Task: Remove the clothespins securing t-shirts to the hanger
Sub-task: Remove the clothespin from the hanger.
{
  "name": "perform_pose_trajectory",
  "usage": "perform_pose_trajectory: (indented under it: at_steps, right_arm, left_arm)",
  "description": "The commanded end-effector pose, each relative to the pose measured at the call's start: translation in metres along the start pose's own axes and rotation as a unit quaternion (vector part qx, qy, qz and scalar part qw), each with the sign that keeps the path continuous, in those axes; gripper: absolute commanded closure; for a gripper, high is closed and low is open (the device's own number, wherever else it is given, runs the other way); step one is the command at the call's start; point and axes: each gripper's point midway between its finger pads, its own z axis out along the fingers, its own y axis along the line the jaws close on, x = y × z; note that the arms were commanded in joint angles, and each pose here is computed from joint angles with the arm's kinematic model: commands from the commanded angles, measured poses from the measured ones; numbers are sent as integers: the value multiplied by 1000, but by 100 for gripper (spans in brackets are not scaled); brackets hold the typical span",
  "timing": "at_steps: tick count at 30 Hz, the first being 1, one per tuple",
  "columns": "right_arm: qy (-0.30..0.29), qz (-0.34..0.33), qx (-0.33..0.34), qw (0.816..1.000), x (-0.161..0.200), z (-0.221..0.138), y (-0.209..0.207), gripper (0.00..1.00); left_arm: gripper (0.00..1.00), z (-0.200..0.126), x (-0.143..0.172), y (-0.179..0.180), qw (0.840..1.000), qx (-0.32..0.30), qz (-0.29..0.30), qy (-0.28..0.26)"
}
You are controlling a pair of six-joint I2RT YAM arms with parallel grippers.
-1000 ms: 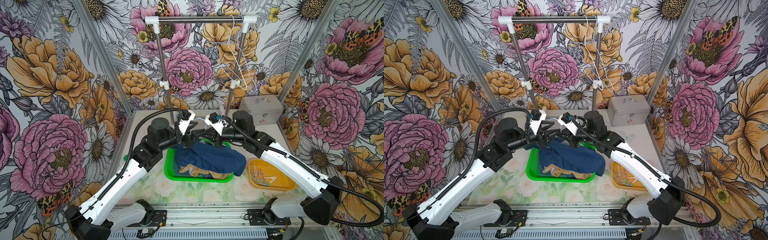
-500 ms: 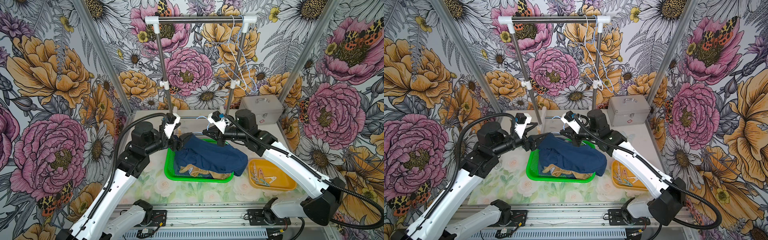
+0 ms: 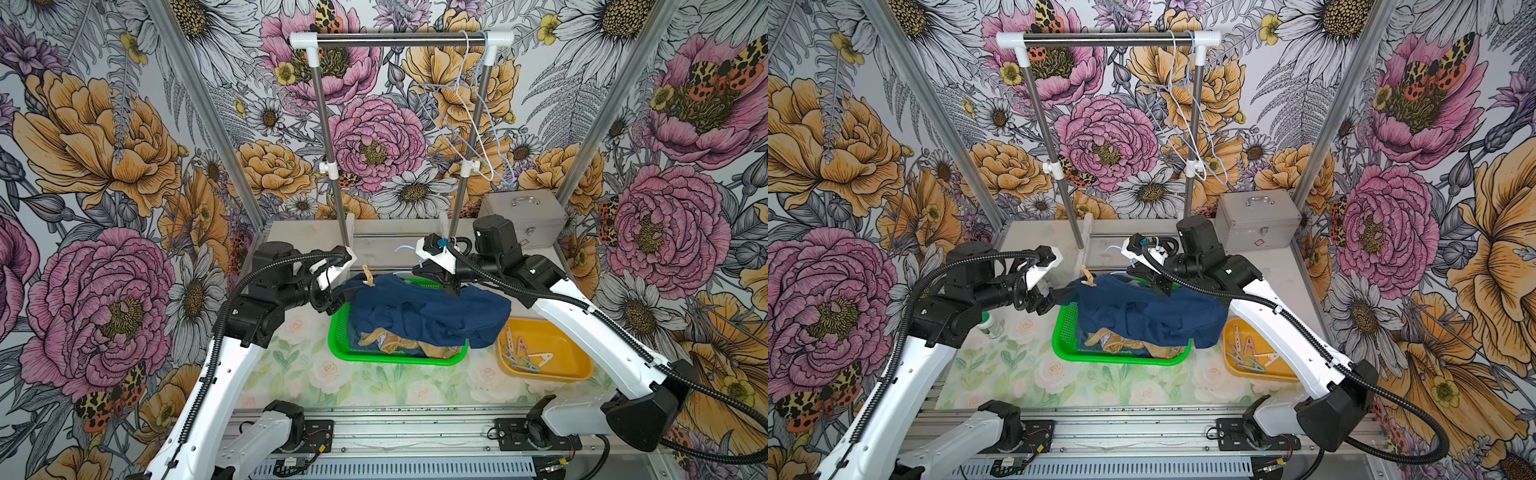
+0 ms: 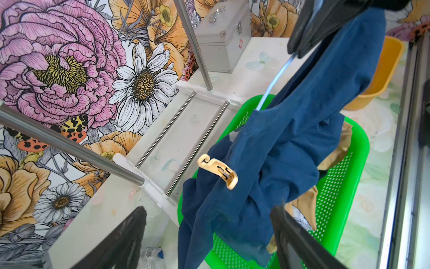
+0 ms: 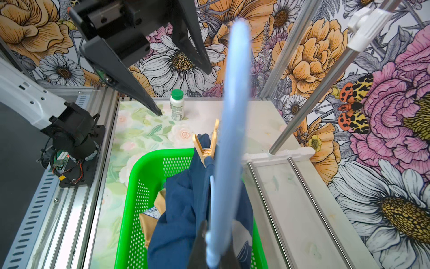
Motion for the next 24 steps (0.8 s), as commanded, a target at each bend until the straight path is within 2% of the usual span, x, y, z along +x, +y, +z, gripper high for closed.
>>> perform_pose_trajectory:
  at_steps: [1,6,12,18,22,24]
  right_arm:
    - [-8,-58,11,998,-16,-15,1,100]
    - [1,-75,8,997,-13,-11,5,100]
    - [5,-83,2,997,-10,-9,7,100]
    - [1,-87,-2,996,-14,-10,8,100]
    - [-1,-87,-3,996,-15,-11,9,100]
    - [-1,-88,-3,996,-15,-11,9,100]
  left_arm:
    - [14,-1,2,-8,997,19,80,14]
    - [12,15,6,-21,988,51,142,27]
    - [12,32,0,-29,986,105,132,15]
    - [13,59,16,-40,977,136,157,53]
    - [18,66,20,-40,975,145,155,60]
    - [24,68,21,-39,975,147,153,63]
